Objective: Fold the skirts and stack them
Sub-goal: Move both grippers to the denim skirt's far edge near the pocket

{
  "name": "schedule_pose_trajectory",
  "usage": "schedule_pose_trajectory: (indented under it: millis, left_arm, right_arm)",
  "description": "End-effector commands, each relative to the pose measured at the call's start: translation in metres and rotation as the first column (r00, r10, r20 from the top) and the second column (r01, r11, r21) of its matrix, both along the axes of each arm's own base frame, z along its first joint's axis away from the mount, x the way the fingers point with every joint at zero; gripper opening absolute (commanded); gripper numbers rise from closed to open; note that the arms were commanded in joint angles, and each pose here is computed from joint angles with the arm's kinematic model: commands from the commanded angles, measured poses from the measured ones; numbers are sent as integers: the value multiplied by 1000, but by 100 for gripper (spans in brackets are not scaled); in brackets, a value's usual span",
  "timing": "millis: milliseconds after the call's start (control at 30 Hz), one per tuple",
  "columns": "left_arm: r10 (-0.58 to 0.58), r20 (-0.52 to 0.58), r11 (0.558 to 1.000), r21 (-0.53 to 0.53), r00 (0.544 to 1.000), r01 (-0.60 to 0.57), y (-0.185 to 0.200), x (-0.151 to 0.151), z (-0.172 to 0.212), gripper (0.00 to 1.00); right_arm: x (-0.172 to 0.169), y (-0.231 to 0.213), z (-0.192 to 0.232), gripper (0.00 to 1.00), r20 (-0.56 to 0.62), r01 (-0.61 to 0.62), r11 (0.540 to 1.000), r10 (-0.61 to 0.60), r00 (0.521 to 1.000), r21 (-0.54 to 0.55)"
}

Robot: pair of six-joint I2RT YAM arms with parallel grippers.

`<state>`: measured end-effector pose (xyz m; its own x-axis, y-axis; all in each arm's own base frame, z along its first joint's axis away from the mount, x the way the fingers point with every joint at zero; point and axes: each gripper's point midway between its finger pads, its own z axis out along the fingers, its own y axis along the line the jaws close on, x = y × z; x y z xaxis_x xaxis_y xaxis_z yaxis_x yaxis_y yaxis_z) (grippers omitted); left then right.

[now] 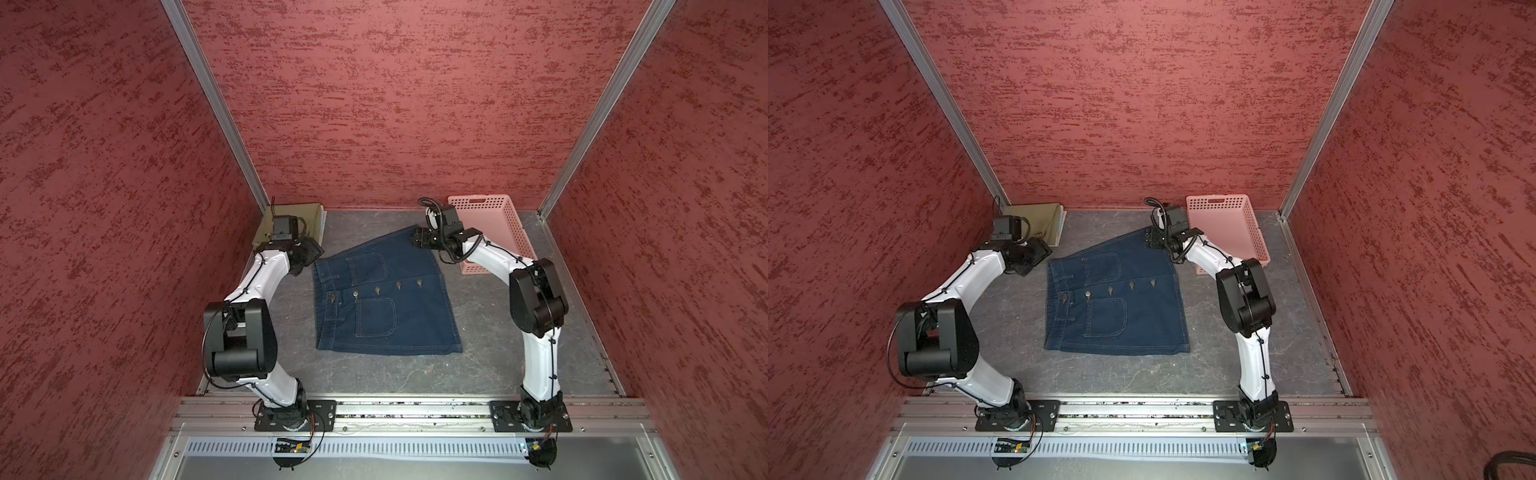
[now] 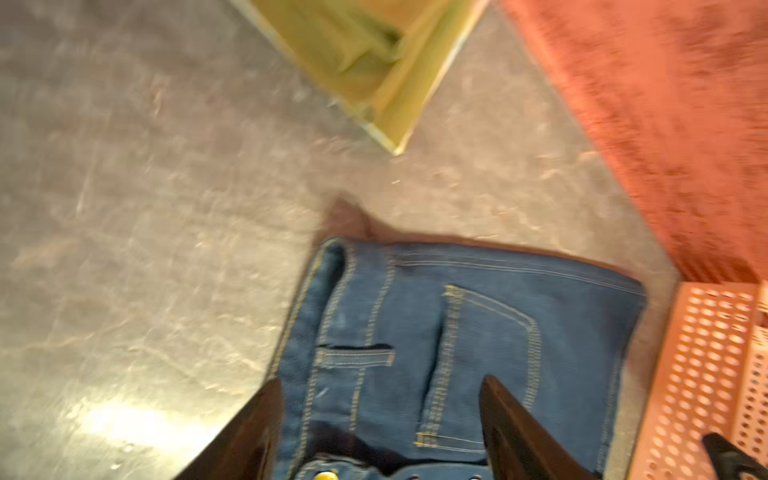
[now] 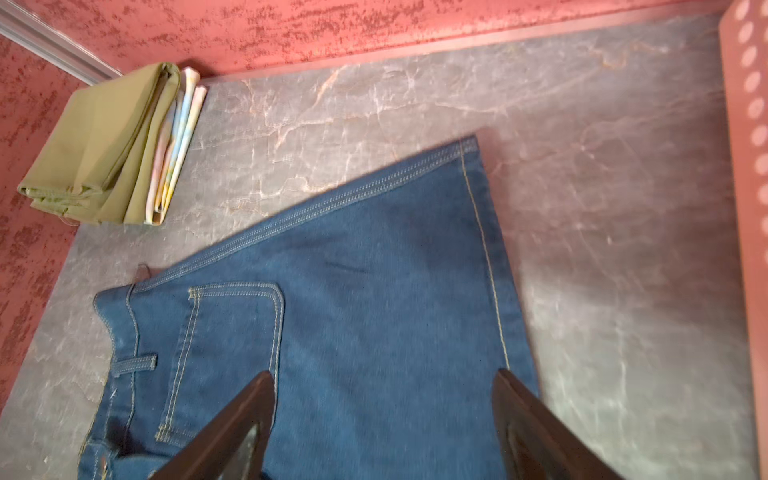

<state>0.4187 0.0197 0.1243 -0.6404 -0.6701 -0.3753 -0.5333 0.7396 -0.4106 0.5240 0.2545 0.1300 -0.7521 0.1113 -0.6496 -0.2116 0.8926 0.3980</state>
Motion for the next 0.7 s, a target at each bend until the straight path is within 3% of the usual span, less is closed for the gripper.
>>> schedule_pose_trajectory:
  millis: [0,300,600,667]
  left_arm:
    - [-3,-2,1000,-24,1000,3,1,9,-16,70]
    - [74,24,994,-83,997,-71,5,38,-45,62]
    - [81,37,995,-59,996,-79,7,57,-61,50]
    - [77,37,995,-61,996,-75,6,60,-64,42]
  right_arm:
    - [22,-1,21,83,104,3,999,-6,995,35]
    - [48,-5,6,83,120,13,999,-18,993,47]
    - [76,-9,-10,81,113,58,996,-65,991,70]
    - [83,-10,-14,81,106,78,994,-86,991,79]
